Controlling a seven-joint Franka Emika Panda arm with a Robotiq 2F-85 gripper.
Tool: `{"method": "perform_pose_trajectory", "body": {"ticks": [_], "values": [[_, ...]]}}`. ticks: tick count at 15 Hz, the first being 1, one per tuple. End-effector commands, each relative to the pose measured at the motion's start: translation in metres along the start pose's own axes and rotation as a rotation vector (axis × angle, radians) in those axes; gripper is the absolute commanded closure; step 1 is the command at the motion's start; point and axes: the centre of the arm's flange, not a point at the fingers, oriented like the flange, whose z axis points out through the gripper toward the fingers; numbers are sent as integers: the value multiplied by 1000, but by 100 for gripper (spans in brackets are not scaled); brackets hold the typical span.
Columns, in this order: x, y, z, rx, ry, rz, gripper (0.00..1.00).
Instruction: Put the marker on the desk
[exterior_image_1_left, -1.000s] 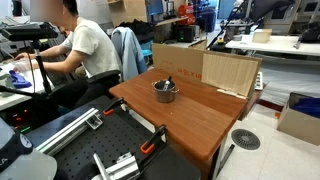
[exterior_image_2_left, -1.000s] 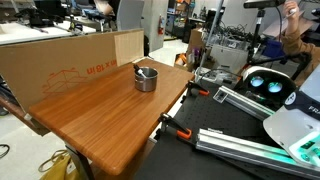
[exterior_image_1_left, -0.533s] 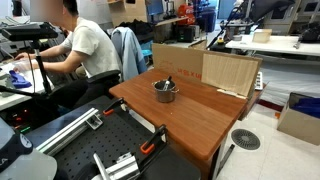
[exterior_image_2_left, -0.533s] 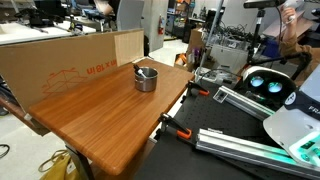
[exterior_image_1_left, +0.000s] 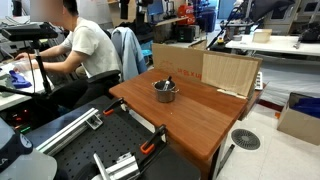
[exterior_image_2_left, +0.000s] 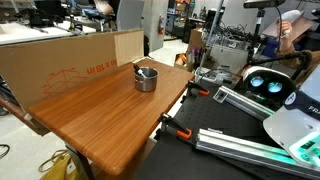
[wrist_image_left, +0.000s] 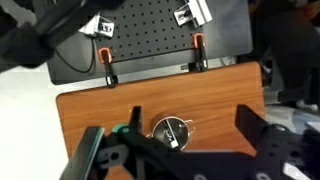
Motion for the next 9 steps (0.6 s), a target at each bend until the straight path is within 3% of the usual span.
{"method": "perform_pose_trajectory", "body": {"ticks": [1, 9], "values": [[27, 0, 22, -51, 20, 23, 0], [84, 0, 98, -118, 64, 40, 0]]}}
